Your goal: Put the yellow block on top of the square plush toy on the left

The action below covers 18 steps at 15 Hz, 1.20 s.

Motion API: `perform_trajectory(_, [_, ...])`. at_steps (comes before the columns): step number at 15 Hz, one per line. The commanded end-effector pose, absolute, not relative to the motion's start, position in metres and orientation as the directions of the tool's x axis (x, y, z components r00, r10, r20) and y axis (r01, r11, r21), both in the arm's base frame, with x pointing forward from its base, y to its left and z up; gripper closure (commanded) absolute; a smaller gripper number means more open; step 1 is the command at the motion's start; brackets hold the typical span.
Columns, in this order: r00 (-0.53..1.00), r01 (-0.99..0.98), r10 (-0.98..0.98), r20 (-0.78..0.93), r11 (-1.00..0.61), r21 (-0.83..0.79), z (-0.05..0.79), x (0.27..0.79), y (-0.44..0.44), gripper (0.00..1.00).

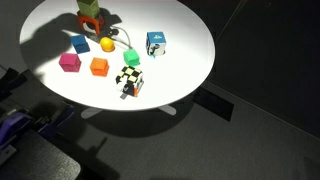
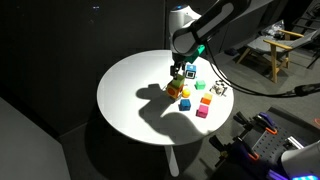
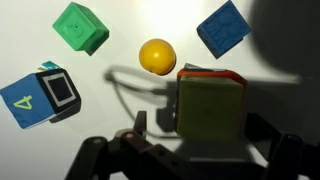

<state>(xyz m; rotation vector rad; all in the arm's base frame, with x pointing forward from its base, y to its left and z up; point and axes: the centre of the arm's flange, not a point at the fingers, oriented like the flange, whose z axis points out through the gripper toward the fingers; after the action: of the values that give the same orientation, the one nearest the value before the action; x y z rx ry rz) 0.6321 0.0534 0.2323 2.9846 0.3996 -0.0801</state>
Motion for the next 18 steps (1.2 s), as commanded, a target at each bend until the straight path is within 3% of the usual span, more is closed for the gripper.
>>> perform_trajectory(1, [0.969, 0.246, 0.243, -0.038, -0.965, 0.096, 0.254, 0.625, 0.044, 0.00])
perform_trajectory(8, [0.982, 0.190, 0.190, 0.013, -0.982, -0.003, 0.284, 0.616, 0.040, 0.00])
perform_trajectory(18, [0.998, 0.009, 0.008, -0.060, -1.000, 0.018, 0.324, 0.570, 0.014, 0.00])
